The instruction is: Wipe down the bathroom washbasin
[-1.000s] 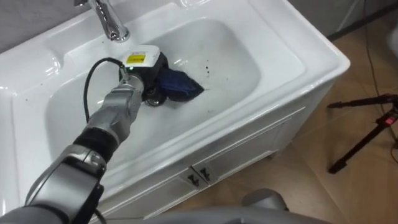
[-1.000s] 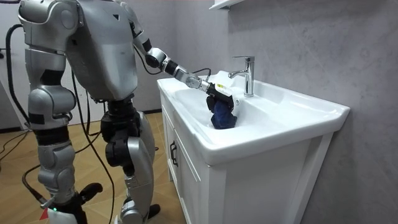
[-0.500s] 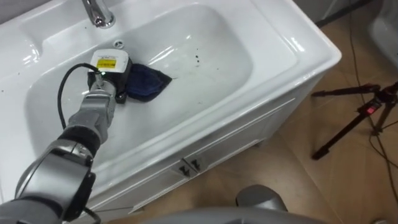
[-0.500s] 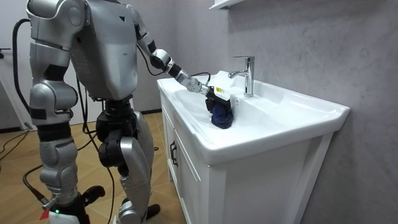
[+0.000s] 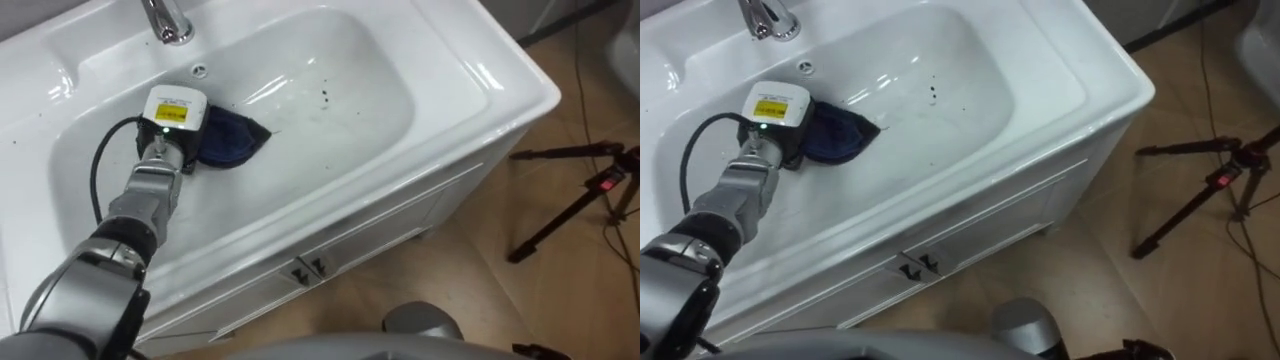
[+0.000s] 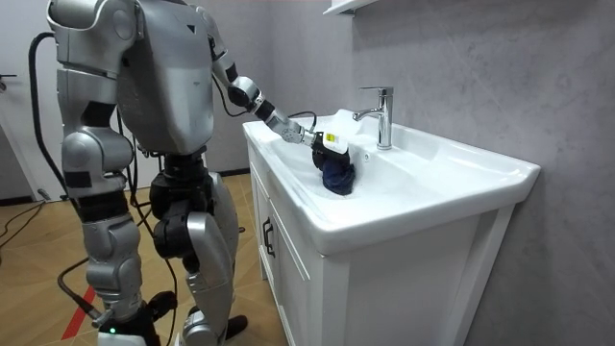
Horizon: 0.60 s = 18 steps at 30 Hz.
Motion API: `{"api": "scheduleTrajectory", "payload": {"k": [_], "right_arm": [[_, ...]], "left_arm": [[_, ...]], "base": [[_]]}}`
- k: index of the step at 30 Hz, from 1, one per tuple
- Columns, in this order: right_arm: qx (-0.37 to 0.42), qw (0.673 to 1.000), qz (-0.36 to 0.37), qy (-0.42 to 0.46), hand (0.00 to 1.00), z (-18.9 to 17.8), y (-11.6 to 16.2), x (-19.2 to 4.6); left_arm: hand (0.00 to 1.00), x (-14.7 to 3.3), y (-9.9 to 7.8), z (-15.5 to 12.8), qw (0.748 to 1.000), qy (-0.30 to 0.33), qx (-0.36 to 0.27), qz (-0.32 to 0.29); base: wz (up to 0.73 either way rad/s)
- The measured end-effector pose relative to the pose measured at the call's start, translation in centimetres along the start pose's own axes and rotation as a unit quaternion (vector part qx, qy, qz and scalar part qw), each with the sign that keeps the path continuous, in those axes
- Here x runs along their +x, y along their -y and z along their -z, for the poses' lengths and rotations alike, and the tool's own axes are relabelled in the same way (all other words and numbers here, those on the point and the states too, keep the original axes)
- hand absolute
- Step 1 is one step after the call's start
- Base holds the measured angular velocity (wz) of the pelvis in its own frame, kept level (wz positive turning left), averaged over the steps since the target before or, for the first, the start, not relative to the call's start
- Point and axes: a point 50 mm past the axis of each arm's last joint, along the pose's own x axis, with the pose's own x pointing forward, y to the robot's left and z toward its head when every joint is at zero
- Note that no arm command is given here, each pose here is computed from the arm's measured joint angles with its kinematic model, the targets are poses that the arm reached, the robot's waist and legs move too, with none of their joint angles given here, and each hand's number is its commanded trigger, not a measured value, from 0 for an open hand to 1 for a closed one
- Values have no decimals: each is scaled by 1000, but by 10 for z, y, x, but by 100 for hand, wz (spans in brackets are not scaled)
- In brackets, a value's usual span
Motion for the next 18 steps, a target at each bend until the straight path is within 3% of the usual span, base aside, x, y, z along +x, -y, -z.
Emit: {"api": "scheduleTrajectory", "payload": {"k": [5,18], "right_arm": [[7,1000,10,-9,0,1,1,0],[33,999,16,-15,0,3,6,0]], "left_arm": [[100,-17,16,21,999,-29,17,-19],[100,-34,33,23,998,-28,57,-24]], "base": [[18],[5]]}}
